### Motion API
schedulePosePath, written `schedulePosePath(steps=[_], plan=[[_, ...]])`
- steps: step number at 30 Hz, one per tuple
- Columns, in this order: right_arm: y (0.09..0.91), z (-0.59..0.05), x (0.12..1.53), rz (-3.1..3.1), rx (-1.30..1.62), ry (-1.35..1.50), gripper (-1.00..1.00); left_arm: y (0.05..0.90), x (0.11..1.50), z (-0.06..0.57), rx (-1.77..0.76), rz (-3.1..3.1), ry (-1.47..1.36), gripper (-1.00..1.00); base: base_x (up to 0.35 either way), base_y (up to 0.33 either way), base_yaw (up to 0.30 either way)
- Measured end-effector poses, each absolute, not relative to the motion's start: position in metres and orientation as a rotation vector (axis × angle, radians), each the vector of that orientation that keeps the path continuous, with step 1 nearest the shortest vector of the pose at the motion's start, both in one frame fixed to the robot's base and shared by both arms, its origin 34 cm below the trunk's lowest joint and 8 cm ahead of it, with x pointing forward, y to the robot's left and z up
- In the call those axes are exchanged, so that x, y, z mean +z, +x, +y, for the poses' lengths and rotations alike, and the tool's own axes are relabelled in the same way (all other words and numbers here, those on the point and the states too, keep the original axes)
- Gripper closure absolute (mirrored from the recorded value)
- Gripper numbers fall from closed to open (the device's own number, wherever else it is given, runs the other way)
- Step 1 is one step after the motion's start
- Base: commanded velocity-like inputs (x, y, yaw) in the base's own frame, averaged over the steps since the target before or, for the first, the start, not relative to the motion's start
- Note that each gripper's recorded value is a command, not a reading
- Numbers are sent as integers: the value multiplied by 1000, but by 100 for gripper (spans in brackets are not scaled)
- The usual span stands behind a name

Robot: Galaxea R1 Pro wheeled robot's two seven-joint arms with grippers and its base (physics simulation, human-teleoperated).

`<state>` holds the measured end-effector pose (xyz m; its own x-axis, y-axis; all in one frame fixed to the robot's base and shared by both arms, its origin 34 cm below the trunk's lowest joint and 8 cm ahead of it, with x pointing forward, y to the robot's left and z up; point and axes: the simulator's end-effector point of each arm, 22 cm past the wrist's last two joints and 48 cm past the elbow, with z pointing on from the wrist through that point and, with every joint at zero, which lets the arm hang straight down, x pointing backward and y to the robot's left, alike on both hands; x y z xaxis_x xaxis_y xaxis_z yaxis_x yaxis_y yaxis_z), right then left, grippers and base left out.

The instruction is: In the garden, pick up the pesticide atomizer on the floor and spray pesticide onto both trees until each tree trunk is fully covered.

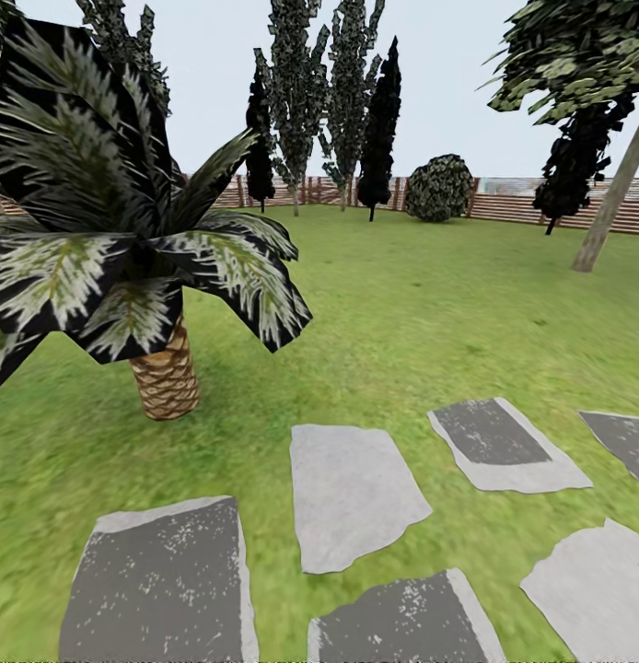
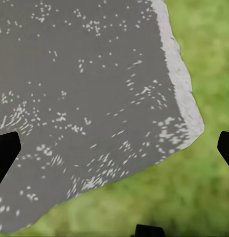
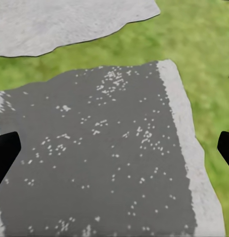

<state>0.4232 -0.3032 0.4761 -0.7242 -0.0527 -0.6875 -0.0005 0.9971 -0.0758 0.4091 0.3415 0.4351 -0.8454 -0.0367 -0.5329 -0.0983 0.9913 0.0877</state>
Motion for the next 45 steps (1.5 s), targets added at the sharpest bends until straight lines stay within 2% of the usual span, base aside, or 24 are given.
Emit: schedulePosePath(steps=[45], plan=[[399, -303, 376, 2421, -89, -41, -100, 383, 336, 341, 153, 2618, -91, -100, 0, 0, 0]])
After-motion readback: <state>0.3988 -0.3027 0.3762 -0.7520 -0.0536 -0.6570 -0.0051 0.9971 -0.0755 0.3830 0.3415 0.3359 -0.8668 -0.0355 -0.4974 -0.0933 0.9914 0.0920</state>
